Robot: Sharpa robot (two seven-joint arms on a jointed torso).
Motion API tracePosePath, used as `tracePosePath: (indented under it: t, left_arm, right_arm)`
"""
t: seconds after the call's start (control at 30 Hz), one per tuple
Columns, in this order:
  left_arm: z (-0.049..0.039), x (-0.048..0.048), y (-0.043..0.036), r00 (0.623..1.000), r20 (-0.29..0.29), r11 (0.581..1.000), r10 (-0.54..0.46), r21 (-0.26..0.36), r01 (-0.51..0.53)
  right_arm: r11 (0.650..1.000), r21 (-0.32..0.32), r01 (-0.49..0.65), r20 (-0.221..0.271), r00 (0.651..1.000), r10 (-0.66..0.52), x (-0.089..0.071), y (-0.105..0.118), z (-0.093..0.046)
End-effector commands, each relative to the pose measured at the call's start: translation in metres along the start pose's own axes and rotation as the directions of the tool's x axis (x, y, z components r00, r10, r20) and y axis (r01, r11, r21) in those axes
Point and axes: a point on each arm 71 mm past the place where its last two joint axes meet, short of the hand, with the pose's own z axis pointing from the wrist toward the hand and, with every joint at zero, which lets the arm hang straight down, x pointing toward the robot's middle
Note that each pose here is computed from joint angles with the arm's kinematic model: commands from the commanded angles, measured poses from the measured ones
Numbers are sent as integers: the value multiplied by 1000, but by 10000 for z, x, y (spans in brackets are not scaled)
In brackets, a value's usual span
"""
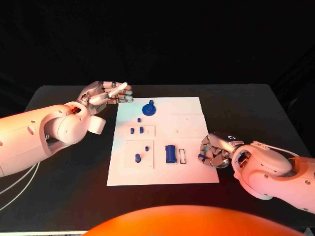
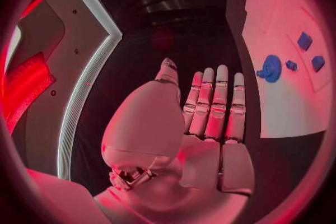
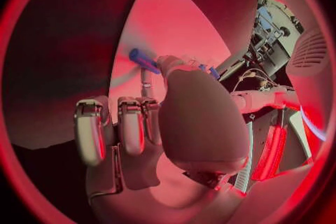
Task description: Assemble the parts on the task board
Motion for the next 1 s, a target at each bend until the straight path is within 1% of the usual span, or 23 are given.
tracePosePath:
  t: [0.03,0.23,0.37,0.53,0.67,0.87,1.0]
  left_arm:
    - [7,23,-7,1000,-11,1000,-6,5,6]
    - [9,23,-7,1000,-11,1000,-5,5,6]
    - [9,25,-7,1000,-11,1000,-5,5,5]
    - [7,23,-7,1000,-10,1000,-5,5,5]
    - [6,24,-8,1000,-11,1000,-6,5,6]
    - [7,31,-8,1000,-14,1000,-7,5,7]
    - [6,30,-9,1000,-14,1000,-7,5,7]
  right_arm:
    - [982,119,-145,-83,984,155,127,-121,-16]
    - [943,138,-301,-45,950,310,8,-40,17]
    - [906,152,-395,-26,915,403,-56,45,44]
    - [883,161,-441,-31,892,451,-63,131,83]
    - [873,164,-459,-35,882,470,-53,192,117]
    - [868,161,-470,-31,876,480,-36,270,179]
    - [871,155,-466,-24,880,475,-33,307,216]
